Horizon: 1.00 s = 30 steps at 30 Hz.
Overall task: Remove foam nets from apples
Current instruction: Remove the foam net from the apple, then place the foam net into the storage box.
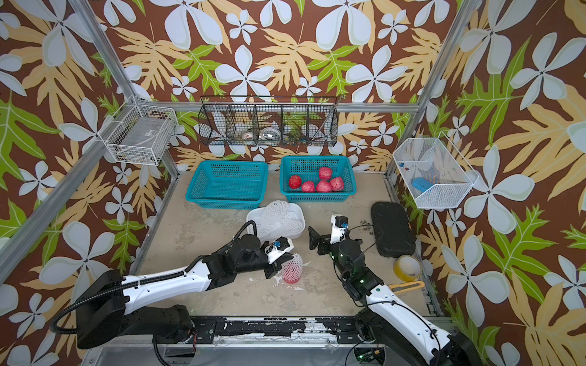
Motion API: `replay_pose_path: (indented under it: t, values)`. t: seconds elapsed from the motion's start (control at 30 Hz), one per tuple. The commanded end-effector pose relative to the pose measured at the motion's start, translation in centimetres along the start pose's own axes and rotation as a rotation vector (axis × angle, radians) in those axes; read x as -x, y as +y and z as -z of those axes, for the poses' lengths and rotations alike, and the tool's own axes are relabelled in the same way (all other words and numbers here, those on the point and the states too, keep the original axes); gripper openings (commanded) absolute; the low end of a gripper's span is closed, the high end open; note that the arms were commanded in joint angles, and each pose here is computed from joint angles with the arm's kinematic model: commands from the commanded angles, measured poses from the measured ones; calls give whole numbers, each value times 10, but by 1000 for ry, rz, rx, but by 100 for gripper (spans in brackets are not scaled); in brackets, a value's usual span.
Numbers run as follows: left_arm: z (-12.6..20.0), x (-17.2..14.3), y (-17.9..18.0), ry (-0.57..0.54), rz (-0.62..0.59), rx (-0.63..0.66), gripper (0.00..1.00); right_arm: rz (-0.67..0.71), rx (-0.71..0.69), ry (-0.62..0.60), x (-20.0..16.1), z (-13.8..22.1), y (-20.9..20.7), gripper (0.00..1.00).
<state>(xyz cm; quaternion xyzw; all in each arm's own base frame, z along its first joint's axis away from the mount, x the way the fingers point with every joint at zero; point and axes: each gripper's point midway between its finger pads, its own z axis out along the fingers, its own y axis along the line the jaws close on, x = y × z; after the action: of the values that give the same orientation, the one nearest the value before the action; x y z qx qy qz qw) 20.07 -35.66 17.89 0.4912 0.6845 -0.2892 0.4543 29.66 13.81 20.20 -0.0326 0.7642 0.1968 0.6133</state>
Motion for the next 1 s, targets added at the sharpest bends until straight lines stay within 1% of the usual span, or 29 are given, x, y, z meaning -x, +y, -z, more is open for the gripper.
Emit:
replay_pose_path:
  t: [0.0,0.1,0.2,0.23,0.3,0.33,0.43,0.5,0.6,0.67,0.7,0.77,0.83,0.87,0.97]
  values:
    - [1,8,3,3,-24,11,3,-11,-3,-17,5,0,0,99]
    - [11,27,9,-42,-53,48,3,-17,-37,-34,9,3,-6,99]
    - [29,56,37,-133,-80,169,5,-29,-83,-71,16,10,-15,99]
    - [34,66,48,-160,-76,193,9,-34,-99,-78,18,11,-18,99]
    - [46,85,91,-214,-20,291,11,-36,-120,-87,22,13,-20,99]
    - [48,89,108,-225,-1,320,13,-37,-119,-87,24,13,-20,99]
    - [50,88,162,-190,19,480,13,-41,-96,-73,27,10,-13,99]
    - [55,94,190,-172,36,566,12,-37,-65,-49,29,2,-5,99]
    - [79,108,222,-206,79,706,12,-28,2,5,25,-11,10,98]
    - [101,107,244,-204,117,864,13,-31,27,33,21,-18,16,98]
    - [106,105,252,-197,113,913,16,-31,44,42,19,-20,20,98]
    - [104,93,267,-145,106,973,16,-34,71,45,18,-22,24,97]
    - [89,77,279,-74,98,984,15,-35,89,38,19,-22,27,97]
    - [80,67,283,-48,103,964,15,-34,97,37,20,-22,29,98]
    - [48,41,277,1,128,854,15,-27,98,37,22,-21,30,98]
